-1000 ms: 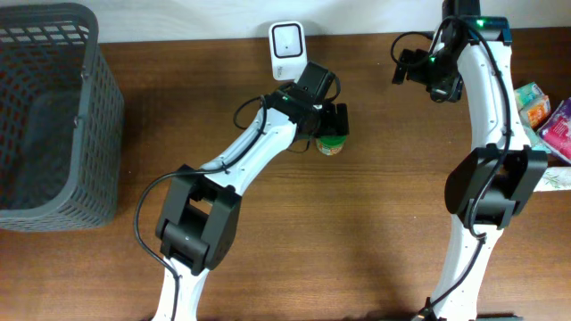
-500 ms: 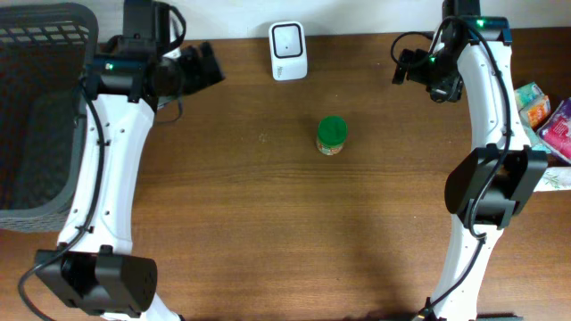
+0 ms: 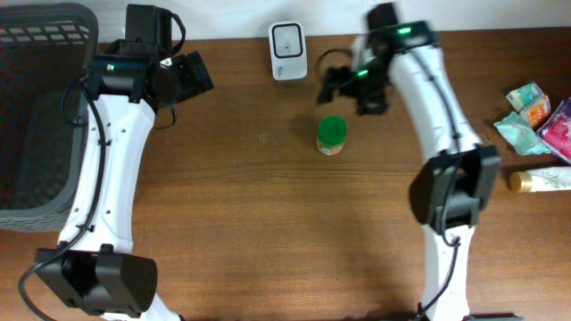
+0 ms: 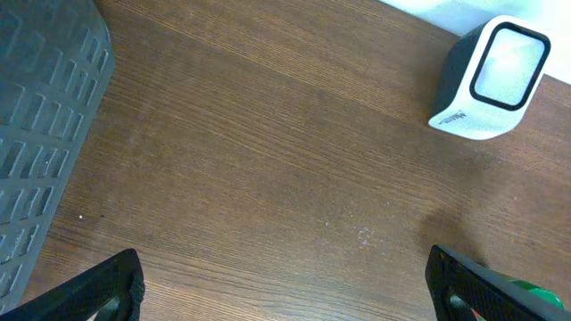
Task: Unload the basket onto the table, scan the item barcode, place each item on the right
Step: 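Reach the right gripper down over the green-capped jar and grasp it, then hold the jar with the right gripper near the scanner, then lift the green-capped jar up to the scanner face with the right gripper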
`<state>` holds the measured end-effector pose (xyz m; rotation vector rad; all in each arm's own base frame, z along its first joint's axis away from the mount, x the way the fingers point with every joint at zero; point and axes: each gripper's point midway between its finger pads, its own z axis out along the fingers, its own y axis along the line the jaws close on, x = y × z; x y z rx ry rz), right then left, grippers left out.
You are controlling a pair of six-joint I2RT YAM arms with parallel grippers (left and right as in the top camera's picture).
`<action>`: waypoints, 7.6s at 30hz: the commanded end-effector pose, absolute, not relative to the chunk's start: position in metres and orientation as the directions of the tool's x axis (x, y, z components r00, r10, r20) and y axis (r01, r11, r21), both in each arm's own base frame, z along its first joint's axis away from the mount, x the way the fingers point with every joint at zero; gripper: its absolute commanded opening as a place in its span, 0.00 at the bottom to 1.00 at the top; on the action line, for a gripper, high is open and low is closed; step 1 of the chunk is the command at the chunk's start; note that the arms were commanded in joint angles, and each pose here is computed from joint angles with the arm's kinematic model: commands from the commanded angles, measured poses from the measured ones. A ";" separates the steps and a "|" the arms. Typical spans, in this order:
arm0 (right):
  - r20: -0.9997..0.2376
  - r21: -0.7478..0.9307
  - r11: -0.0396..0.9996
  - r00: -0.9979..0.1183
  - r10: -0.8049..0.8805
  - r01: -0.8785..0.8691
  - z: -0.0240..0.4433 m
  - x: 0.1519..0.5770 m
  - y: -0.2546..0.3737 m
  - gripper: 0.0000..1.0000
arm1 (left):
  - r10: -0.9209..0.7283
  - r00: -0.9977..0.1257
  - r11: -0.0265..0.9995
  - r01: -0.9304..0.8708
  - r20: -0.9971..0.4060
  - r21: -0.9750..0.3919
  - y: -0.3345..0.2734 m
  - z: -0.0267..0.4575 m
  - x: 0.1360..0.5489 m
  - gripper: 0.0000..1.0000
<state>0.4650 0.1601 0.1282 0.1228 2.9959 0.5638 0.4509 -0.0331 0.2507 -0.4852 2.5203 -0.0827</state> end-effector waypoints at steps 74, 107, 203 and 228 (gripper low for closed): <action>-0.141 0.091 0.913 -0.902 0.408 0.398 0.079 0.461 0.161 0.99 | -0.337 -0.788 0.940 -0.315 -0.515 -0.134 -0.032 0.244 0.450 0.99; -0.200 0.094 0.983 -0.971 -0.133 -0.155 0.114 0.473 0.148 0.99 | -0.337 -0.788 0.940 -0.315 -0.515 -0.134 -0.032 0.244 0.450 0.99; -0.768 0.329 0.928 -0.621 0.155 -0.175 0.210 0.615 0.208 0.70 | -0.337 -0.789 0.940 -0.315 -0.514 -0.133 -0.032 0.244 0.450 0.99; -0.518 0.205 0.978 -0.852 0.078 -0.036 0.135 0.567 0.142 0.72 | -0.337 -0.789 0.940 -0.315 -0.514 -0.133 -0.032 0.244 0.450 0.99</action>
